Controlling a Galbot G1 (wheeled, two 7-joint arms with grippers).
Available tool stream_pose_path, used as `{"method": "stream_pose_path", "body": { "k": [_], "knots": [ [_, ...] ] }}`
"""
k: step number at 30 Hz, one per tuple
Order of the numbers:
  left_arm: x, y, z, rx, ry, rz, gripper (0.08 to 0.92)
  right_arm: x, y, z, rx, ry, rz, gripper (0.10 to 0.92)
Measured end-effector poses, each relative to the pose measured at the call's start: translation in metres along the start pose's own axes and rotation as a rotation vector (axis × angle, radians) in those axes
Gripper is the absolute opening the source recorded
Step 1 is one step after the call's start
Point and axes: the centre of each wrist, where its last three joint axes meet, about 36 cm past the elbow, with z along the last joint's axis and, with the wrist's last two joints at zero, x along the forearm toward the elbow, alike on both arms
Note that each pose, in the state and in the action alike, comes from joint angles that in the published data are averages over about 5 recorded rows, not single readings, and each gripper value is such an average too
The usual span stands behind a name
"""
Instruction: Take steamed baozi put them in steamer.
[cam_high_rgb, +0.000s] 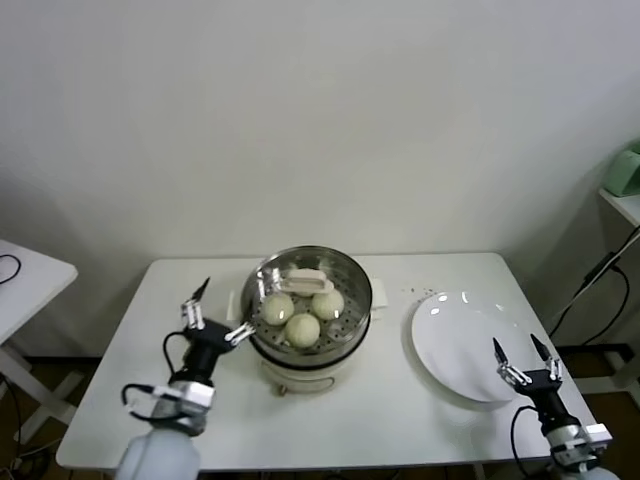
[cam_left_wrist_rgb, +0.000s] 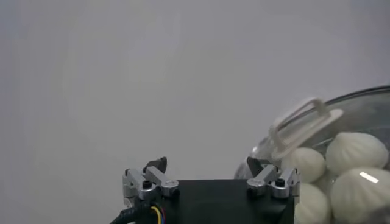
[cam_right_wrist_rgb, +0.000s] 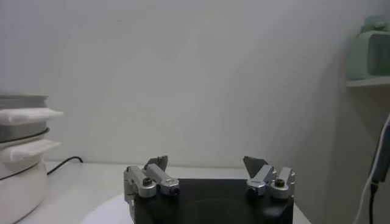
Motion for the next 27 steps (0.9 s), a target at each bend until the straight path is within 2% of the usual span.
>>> {"method": "stream_pose_path", "body": {
  "k": [6,13,20,27],
  "knots": [
    [0.021,0.015,0.070,0.231,0.024,-0.021,0.823,0.007,0.007,0.007,-0.009,-0.002,0.013,0.823],
    [0.047,0.013,0.136,0.367,0.022,-0.097,0.823,0.017,0.015,0.016,-0.024,0.010,0.024,0.823],
    [0.065,0.020,0.167,0.430,0.006,-0.177,0.823,0.021,0.019,0.020,-0.026,0.017,0.027,0.823],
    [0.072,0.022,0.183,0.456,-0.002,-0.214,0.823,0.025,0.019,0.021,-0.023,0.022,0.027,0.823]
  ]
}}
